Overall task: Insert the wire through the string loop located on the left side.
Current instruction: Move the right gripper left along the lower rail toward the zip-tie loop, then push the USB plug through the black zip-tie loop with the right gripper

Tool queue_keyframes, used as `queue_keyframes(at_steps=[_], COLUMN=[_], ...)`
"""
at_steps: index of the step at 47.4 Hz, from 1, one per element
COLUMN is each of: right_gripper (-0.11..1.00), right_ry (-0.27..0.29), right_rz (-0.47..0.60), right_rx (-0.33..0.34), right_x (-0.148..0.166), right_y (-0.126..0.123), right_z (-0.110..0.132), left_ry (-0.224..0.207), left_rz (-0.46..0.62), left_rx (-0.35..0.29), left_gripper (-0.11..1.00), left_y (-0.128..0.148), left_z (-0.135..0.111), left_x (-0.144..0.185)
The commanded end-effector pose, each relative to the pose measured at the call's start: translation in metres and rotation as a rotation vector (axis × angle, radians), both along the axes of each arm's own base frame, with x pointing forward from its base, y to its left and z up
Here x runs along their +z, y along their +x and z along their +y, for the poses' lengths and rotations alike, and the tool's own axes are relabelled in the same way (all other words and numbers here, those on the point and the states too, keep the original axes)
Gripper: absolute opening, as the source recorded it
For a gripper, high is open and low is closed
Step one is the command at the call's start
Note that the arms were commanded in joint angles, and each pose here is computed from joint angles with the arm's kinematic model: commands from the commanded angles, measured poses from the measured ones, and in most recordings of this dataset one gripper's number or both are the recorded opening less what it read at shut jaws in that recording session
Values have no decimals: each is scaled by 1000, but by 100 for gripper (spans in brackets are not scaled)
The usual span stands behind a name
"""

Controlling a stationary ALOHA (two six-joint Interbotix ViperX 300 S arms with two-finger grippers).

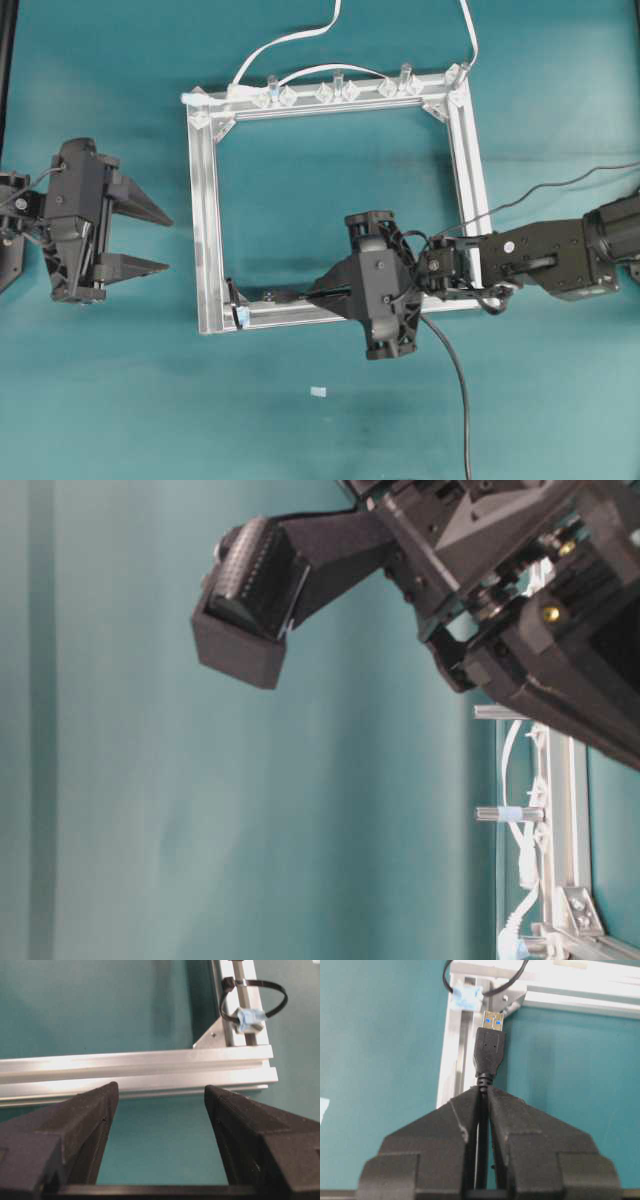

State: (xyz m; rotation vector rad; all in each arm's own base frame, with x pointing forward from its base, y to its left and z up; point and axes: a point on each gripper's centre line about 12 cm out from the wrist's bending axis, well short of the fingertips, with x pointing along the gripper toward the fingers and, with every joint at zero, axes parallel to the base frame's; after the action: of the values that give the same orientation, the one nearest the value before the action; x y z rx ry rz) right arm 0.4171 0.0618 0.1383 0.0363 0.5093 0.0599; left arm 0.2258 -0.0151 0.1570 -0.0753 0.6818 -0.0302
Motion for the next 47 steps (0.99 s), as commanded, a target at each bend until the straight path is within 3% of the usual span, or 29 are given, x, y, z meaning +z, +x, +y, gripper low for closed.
queue_keyframes(at_steps=[1,47], right_gripper=[8,8], right_ry=[3,-9], right_rz=[-56,-77], right_rx=[-3,3], right_x=[15,11], right_y=[9,39], right_z=[0,2], left_ry=[-6,-6], left_rz=[-15,-18], left_rx=[-5,-8], left_gripper=[72,71], left_y=[4,4], left_z=[-2,-3], left_x=[5,6])
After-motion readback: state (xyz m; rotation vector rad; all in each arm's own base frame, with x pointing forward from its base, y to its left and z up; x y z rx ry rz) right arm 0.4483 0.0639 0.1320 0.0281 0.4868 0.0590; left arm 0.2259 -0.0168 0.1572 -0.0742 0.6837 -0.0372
